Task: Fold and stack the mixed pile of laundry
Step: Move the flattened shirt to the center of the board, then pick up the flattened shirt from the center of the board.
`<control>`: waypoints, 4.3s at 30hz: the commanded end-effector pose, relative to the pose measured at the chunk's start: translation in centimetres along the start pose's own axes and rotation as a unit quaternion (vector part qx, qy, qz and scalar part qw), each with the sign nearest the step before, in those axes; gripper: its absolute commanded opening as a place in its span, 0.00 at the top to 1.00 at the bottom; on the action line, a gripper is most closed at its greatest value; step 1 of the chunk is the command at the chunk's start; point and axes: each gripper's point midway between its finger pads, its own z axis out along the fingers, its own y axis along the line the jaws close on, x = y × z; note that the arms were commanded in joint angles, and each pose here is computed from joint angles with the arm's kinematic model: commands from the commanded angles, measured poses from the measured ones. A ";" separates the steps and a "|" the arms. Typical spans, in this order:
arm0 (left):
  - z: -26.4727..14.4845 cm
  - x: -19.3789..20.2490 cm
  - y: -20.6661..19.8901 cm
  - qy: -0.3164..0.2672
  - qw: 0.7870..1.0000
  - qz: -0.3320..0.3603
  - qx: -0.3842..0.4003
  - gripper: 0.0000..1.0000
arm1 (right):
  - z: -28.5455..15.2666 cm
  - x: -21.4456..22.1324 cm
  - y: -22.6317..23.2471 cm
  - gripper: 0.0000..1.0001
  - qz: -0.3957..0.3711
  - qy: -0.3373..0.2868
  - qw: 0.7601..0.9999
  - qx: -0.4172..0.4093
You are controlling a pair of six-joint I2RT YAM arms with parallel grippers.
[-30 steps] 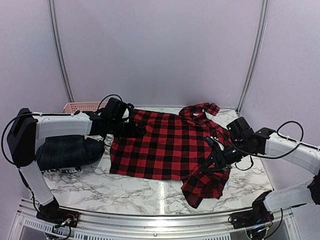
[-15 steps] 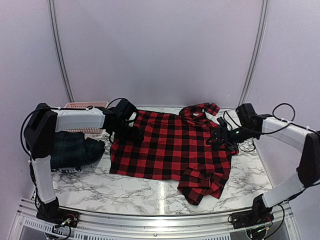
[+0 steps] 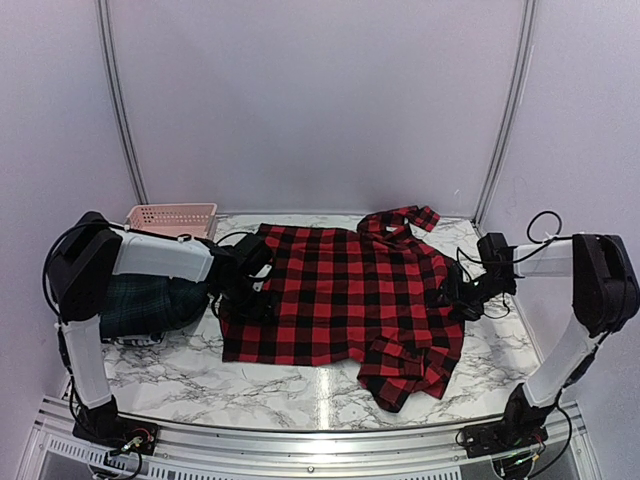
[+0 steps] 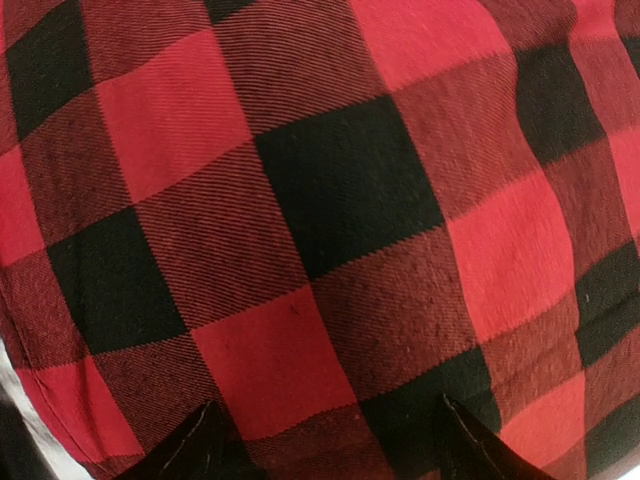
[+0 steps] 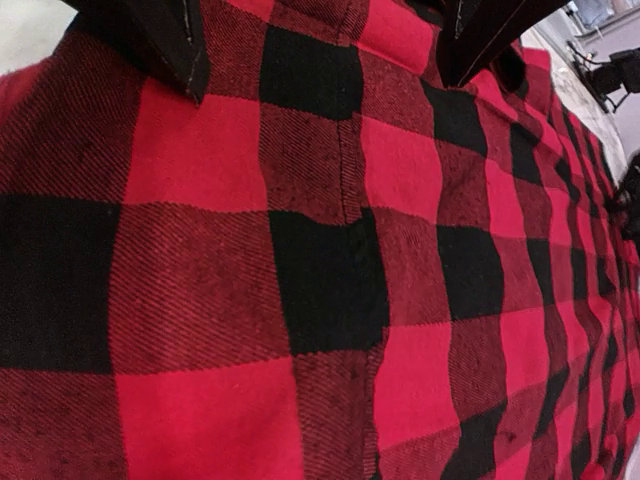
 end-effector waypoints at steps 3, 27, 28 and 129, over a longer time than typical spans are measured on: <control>0.1 9.2 -3.0 0.101 0.995 0.016 0.008 0.27 | -0.1 3.5 -2.5 0.22 0.043 0.021 0.999 0.009; -4.7 3.9 -4.3 0.017 0.998 0.043 0.041 0.21 | -7.2 -1.7 4.0 0.23 0.002 -0.086 0.994 -0.063; -4.6 2.7 -3.8 0.013 0.998 0.032 0.045 0.21 | -7.0 -2.8 4.2 0.25 -0.004 -0.089 0.994 -0.066; 6.8 -14.8 9.0 -0.021 0.985 -0.128 0.115 0.54 | 6.5 -24.2 1.4 0.85 0.059 -0.062 0.989 -0.123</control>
